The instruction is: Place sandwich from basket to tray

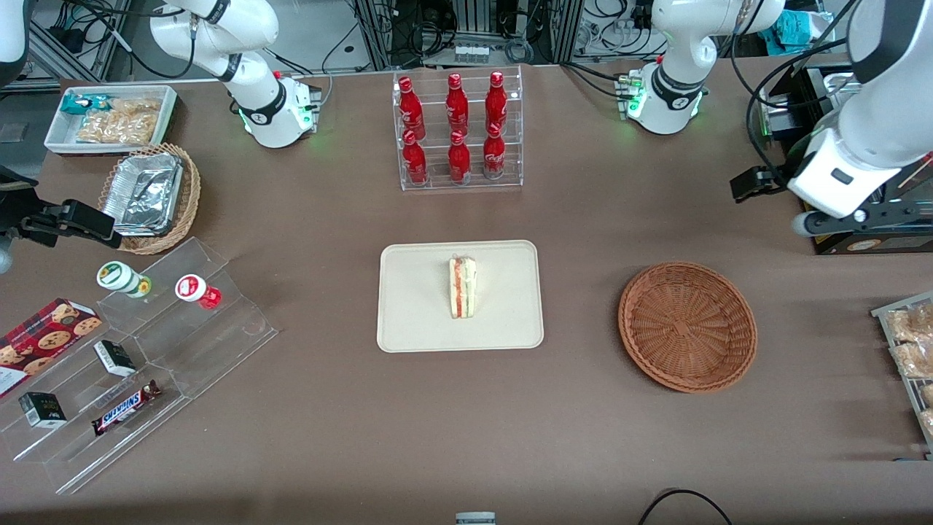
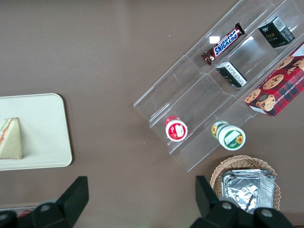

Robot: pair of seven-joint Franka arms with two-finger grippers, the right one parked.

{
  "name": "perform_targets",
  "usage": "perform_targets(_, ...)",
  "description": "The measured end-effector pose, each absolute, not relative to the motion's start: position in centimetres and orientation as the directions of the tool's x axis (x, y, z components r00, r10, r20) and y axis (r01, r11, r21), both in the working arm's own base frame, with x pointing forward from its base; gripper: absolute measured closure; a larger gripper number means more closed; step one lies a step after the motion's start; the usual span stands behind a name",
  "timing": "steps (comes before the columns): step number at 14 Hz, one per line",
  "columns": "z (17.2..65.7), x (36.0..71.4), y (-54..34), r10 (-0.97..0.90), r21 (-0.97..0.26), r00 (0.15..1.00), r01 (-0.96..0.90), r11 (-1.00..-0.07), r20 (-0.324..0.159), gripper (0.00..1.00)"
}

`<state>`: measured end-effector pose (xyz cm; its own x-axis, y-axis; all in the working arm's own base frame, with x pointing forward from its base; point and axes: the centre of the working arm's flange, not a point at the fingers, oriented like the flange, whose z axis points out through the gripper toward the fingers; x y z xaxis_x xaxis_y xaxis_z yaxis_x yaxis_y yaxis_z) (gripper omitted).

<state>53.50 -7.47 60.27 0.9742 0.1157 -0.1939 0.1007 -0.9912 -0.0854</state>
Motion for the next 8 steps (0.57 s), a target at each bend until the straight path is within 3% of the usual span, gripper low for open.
perform_targets(4, 62.2, 53.6, -7.4, 0.117, -0.075, 0.981, 0.106, -0.991, -0.154, 0.00)
perform_targets(8, 62.3, 53.6, -7.4, 0.117, -0.074, 0.982, 0.107, -0.991, -0.150, 0.00)
